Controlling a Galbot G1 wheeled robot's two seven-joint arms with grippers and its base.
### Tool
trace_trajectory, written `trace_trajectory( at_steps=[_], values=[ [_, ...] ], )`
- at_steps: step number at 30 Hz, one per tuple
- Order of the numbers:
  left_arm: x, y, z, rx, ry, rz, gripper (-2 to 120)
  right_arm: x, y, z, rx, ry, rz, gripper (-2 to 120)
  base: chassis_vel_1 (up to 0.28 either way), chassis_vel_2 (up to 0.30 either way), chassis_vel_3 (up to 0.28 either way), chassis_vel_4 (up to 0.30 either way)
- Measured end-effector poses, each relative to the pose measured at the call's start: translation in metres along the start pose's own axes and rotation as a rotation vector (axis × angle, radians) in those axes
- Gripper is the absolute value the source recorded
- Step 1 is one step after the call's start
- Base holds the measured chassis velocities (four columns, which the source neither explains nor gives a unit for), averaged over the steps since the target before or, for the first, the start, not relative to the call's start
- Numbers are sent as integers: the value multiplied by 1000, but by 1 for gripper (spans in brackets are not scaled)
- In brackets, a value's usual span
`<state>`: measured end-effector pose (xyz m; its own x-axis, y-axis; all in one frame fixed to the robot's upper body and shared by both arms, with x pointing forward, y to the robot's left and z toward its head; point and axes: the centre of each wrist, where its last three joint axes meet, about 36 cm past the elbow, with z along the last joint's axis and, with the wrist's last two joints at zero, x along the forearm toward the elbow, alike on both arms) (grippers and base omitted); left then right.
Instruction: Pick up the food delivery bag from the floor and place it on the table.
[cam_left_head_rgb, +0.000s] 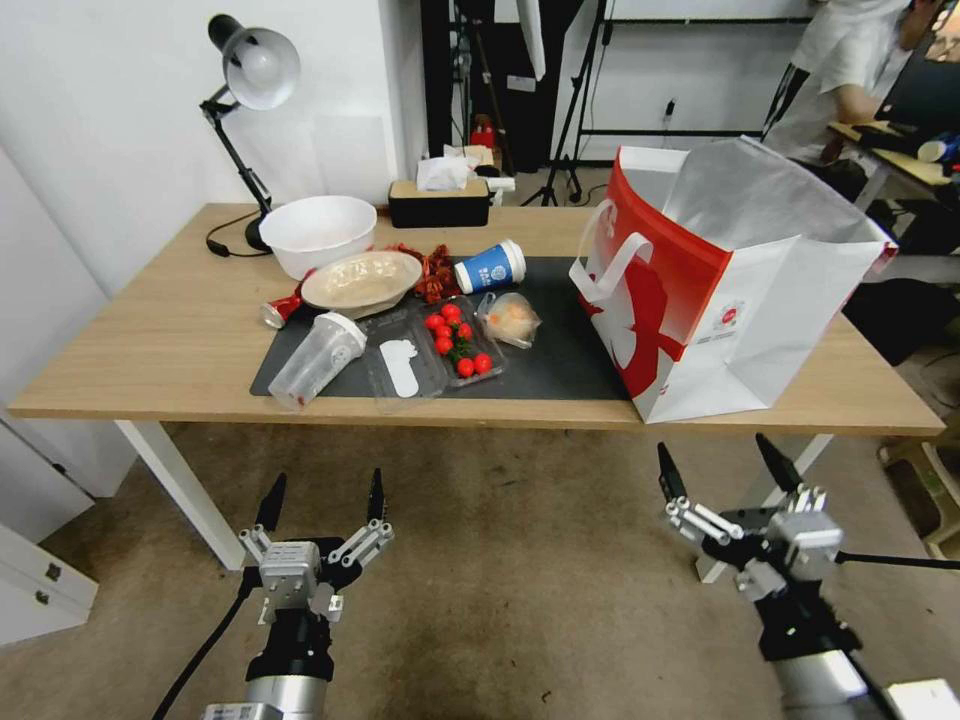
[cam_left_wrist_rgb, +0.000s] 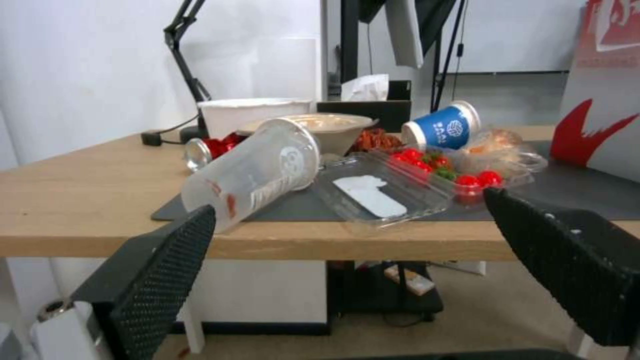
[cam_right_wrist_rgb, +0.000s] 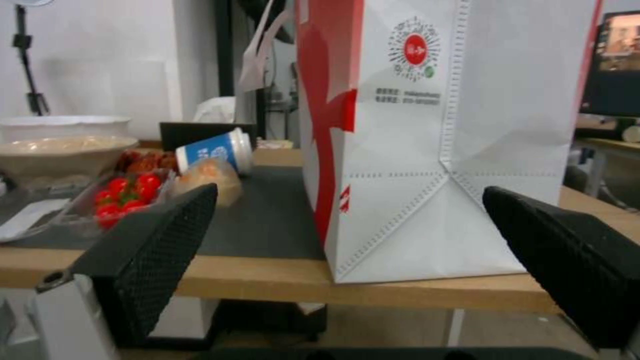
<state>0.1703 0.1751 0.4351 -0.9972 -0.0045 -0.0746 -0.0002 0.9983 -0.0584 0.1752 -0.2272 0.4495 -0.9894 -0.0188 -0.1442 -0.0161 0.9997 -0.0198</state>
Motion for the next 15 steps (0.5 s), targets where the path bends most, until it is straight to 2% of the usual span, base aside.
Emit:
trace_trajectory(
  at_steps=[7, 15],
  values=[
    [0, 0, 6, -1, -2, 21, 100, -1, 10, 6, -14, 3, 88, 100, 0, 0, 0, 0],
    [1, -1, 10, -1, -8, 32, 100, -6, 10, 8, -7, -22, 115, 100, 0, 0, 0, 0]
  ],
)
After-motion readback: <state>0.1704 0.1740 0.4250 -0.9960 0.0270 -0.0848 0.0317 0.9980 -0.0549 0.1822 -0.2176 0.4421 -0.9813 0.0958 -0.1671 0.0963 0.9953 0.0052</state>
